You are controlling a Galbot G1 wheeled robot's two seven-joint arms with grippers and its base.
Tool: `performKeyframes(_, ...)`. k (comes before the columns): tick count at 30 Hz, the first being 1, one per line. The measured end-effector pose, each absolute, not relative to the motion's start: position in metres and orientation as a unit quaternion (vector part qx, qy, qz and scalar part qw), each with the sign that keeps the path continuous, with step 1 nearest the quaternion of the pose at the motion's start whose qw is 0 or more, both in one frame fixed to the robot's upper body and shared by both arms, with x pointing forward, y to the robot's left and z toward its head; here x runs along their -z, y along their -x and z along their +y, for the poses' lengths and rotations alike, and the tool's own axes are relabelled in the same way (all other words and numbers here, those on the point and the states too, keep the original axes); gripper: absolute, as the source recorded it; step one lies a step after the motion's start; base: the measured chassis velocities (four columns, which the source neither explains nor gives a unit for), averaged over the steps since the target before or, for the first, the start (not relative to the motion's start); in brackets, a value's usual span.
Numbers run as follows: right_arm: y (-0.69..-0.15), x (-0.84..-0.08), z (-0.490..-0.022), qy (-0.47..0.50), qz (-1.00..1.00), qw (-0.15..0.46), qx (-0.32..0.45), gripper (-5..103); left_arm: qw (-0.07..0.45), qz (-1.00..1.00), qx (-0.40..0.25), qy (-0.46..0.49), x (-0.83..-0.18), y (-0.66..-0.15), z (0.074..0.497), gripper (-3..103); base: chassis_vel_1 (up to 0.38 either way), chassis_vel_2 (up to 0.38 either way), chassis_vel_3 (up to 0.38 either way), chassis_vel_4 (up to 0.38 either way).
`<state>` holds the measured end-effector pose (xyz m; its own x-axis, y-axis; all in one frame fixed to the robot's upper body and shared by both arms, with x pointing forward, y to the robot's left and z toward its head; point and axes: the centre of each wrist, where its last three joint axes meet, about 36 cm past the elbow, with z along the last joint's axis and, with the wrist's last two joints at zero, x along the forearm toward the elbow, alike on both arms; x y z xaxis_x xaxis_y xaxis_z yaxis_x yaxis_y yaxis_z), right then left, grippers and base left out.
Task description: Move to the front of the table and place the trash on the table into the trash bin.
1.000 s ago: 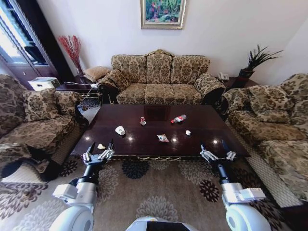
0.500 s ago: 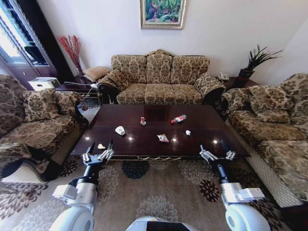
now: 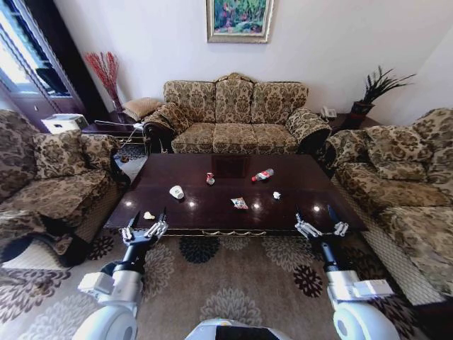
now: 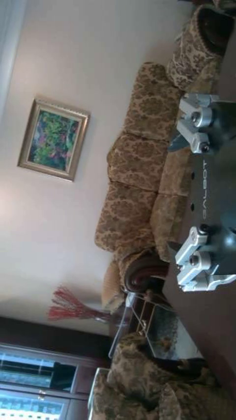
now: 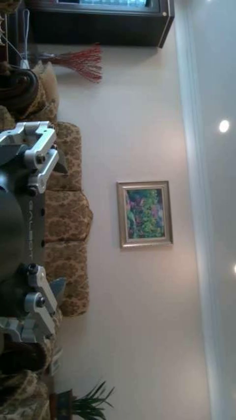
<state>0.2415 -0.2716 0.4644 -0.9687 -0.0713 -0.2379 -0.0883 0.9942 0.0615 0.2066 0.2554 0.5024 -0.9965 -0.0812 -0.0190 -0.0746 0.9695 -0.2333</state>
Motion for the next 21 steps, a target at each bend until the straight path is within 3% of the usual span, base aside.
performKeyframes(11, -0.228, -0.458, -0.27, 0.033, 0.991, 0.121, -0.038, 100, 0.001, 0.992, 0.113, 0.05, -0.498, -0.198, 0.254, 93, 0.024, 0.025, -0.023, -0.022)
performKeyframes(21, -0.226, -0.453, -0.273, 0.022, 0.99, 0.128, -0.046, 100, 0.0, 0.992, 0.118, 0.054, -0.498, -0.198, 0.251, 93, 0.197, 0.208, -0.189, -0.196)
